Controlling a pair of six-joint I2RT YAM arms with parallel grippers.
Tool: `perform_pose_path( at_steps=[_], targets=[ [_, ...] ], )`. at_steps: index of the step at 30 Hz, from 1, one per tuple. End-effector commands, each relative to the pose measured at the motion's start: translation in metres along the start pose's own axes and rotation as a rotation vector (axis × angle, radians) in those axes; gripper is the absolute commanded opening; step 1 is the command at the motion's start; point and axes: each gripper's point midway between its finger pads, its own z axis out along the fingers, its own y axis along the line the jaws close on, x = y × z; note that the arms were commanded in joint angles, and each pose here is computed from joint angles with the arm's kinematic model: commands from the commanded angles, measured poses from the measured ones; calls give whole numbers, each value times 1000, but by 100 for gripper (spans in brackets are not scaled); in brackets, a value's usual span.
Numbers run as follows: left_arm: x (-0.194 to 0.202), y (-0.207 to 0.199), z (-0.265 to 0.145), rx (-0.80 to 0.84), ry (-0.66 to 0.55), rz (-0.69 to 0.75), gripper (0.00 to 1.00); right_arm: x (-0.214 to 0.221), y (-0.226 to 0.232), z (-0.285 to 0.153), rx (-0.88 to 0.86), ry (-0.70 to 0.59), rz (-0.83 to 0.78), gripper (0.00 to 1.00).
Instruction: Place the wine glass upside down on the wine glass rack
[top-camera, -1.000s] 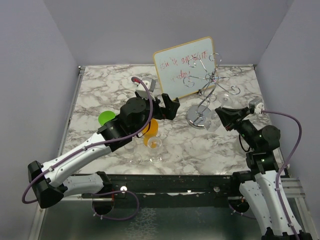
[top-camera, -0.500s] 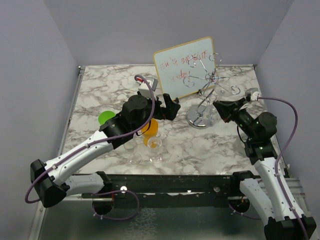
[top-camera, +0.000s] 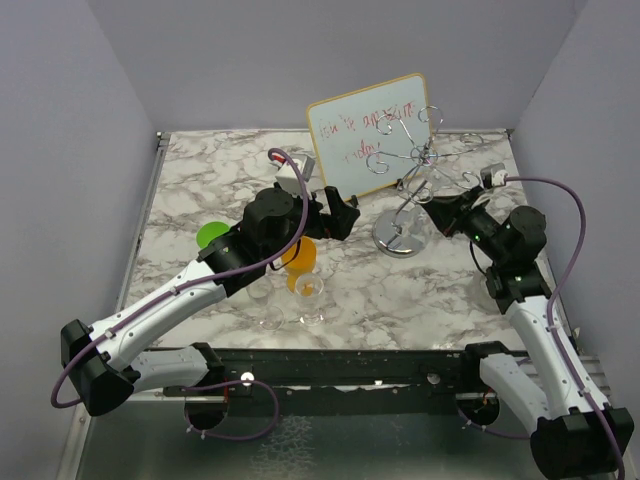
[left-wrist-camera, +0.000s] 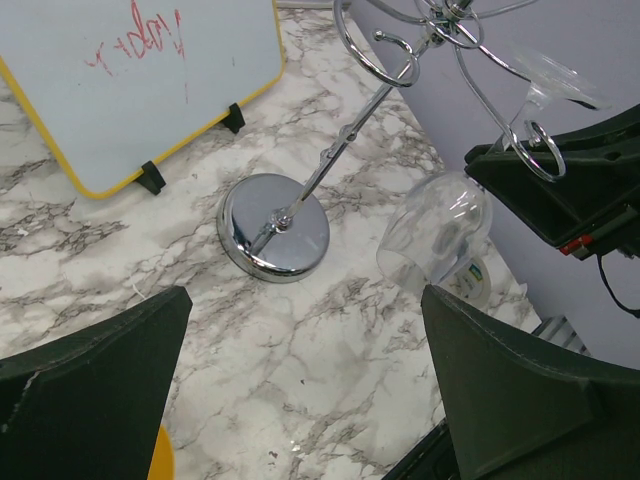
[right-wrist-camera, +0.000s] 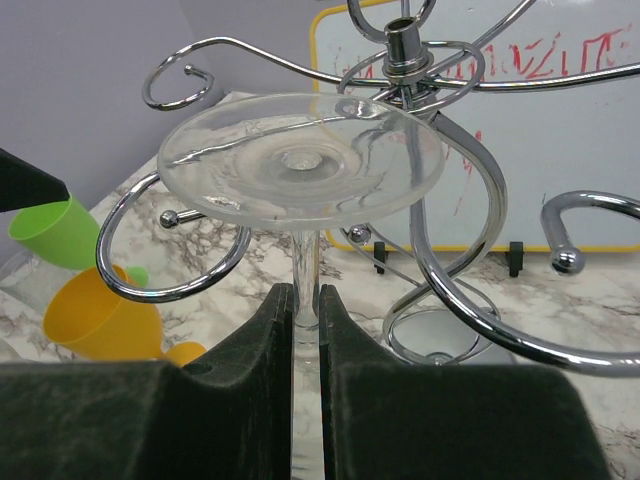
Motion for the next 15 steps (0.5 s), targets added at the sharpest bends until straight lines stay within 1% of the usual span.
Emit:
perform_pose_path(
  at_steps=[1,9,15],
  targets=[
    [6,0,0,14,23,-10,99,-16,14,5,-62,-16,-7,1],
    [9,3,0,10,29,-15,99,-11,20,12,-83,5,5,1],
    [10,4,1,8,32,-18,99,-11,33,14,-145,12,47,1]
  ],
)
